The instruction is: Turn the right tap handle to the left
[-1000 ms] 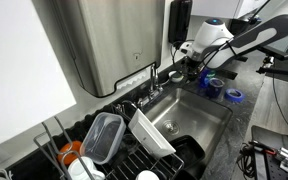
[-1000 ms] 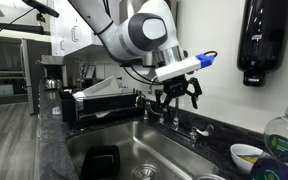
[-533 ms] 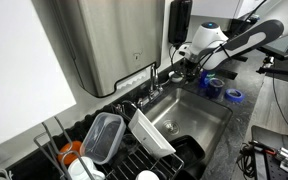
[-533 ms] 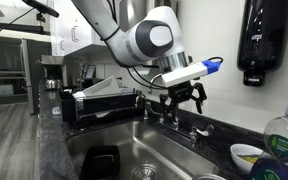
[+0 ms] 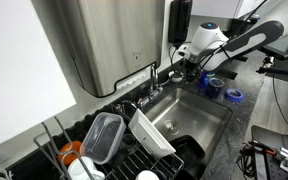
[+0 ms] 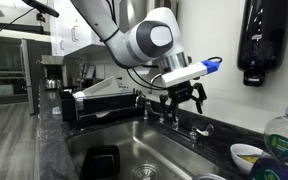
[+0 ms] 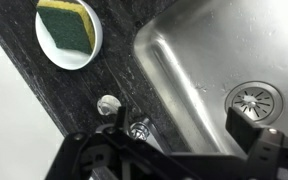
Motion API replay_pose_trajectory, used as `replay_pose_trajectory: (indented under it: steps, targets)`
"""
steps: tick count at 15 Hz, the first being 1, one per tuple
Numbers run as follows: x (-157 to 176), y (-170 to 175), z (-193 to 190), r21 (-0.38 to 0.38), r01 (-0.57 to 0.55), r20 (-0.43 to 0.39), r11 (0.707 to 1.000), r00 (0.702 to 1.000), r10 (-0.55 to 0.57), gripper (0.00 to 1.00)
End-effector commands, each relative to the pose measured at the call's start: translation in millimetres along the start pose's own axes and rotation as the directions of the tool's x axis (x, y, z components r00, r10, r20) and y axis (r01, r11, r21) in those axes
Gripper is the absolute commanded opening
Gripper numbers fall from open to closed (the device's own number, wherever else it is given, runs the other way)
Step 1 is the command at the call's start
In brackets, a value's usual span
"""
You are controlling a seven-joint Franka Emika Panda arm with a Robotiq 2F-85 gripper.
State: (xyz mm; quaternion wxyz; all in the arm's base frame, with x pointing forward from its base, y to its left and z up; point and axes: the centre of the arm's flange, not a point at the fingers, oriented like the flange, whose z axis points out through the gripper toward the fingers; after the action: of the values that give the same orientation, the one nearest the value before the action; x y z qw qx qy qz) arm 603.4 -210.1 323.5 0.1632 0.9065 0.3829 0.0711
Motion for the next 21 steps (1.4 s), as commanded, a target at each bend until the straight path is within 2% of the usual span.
replay_pose_trajectory:
  steps: [1,4,14,16,21]
  targets:
    - [3.3,10.6,12.3,-0.036,0.036,-0.016,0.999,0.999,-0.037,1.0]
    - [7.7,15.3,21.6,-0.058,0.051,-0.028,0.997,0.998,-0.052,1.0]
    - [15.0,47.7,63.7,-0.081,0.116,0.009,0.99,0.993,-0.116,1.0]
    - [17.2,54.0,69.1,-0.074,0.13,0.003,0.989,0.991,-0.13,1.0]
    - [25.5,58.7,87.6,0.0,0.183,-0.05,0.983,0.982,-0.183,1.0]
